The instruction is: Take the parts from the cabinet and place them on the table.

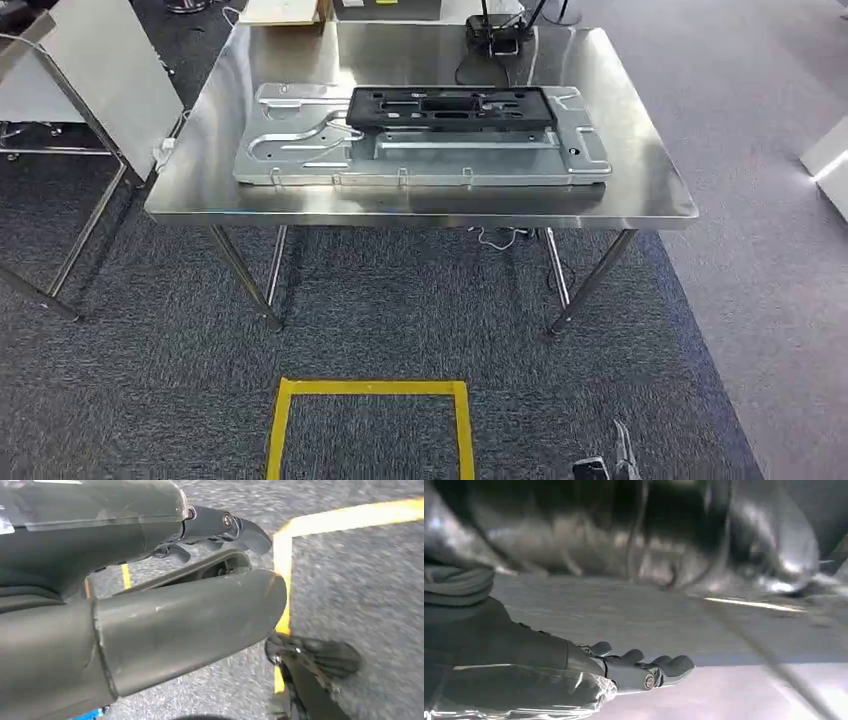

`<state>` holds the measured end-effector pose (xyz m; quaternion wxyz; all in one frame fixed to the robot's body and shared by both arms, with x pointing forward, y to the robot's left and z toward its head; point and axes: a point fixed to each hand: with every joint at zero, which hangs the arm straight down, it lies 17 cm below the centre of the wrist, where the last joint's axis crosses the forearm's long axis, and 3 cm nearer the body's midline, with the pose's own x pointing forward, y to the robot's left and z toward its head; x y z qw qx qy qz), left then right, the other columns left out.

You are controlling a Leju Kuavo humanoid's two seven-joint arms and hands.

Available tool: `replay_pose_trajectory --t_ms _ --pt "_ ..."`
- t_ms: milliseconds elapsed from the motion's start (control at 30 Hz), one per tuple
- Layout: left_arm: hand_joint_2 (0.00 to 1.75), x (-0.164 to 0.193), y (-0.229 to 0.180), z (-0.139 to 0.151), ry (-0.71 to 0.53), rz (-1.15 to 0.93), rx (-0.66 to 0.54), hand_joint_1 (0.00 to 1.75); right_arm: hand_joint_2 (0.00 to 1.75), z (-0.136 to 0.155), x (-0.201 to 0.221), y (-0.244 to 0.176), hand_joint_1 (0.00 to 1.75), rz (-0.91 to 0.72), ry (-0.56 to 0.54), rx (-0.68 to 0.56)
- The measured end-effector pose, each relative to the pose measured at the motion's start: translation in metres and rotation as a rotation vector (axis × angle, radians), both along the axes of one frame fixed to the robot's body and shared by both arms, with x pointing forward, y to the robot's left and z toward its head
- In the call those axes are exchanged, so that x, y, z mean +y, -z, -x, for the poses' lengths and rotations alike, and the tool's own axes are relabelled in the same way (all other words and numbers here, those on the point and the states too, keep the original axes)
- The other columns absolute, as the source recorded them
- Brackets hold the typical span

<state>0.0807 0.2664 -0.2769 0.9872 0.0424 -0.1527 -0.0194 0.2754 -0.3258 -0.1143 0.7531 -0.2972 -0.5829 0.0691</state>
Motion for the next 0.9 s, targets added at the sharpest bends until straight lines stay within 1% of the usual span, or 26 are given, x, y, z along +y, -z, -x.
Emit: replay_pose_trajectory --t_ms 33,133,200,233,333,433,600,667,733,767,900 --pt "0.0 0.0 0.0 0.0 -0.001 0.001 0.0 0.0 0.0 0.005 -0.001 0.008 0.0 -0.017 0.019 0.026" --pt "0.0 -0.003 0.0 -0.001 -0.015 0.002 -0.002 0.0 0.0 0.029 -0.006 0.042 0.0 -0.143 0.116 0.141" --pt "0.0 -0.005 0.0 -0.002 -0.024 0.0 -0.003 0.0 0.0 0.051 -0.01 0.065 0.0 -0.203 0.188 0.238" --pt "0.0 -0.004 0.0 -0.001 -0.029 -0.003 -0.002 0.0 0.0 0.073 -0.011 0.083 0.0 -0.24 0.238 0.324" --pt "0.0 -0.003 0.0 0.0 -0.035 -0.007 0.002 0.0 0.0 0.123 -0.003 0.121 0.0 -0.312 0.332 0.555" --pt "0.0 -0.004 0.0 0.002 -0.032 -0.008 0.006 0.0 0.0 0.166 0.011 0.144 0.0 -0.356 0.383 0.762" --pt "0.0 -0.004 0.0 0.002 -0.029 -0.009 0.006 0.0 0.0 0.217 0.052 0.164 0.0 -0.471 0.385 1.057" --pt "0.0 -0.004 0.0 0.0 -0.024 -0.007 0.003 0.0 0.0 0.227 0.068 0.166 0.0 -0.515 0.364 1.119" --pt "0.0 -0.005 0.0 0.0 -0.016 -0.008 0.004 0.0 0.0 0.232 0.083 0.167 0.0 -0.561 0.332 1.152" --pt "0.0 -0.005 0.0 0.001 -0.009 -0.009 0.005 0.0 0.0 0.228 0.09 0.167 0.0 -0.586 0.308 1.156" --pt "0.0 -0.008 0.0 -0.001 0.015 -0.008 0.0 0.0 0.0 0.222 0.102 0.166 0.0 -0.618 0.245 1.14"
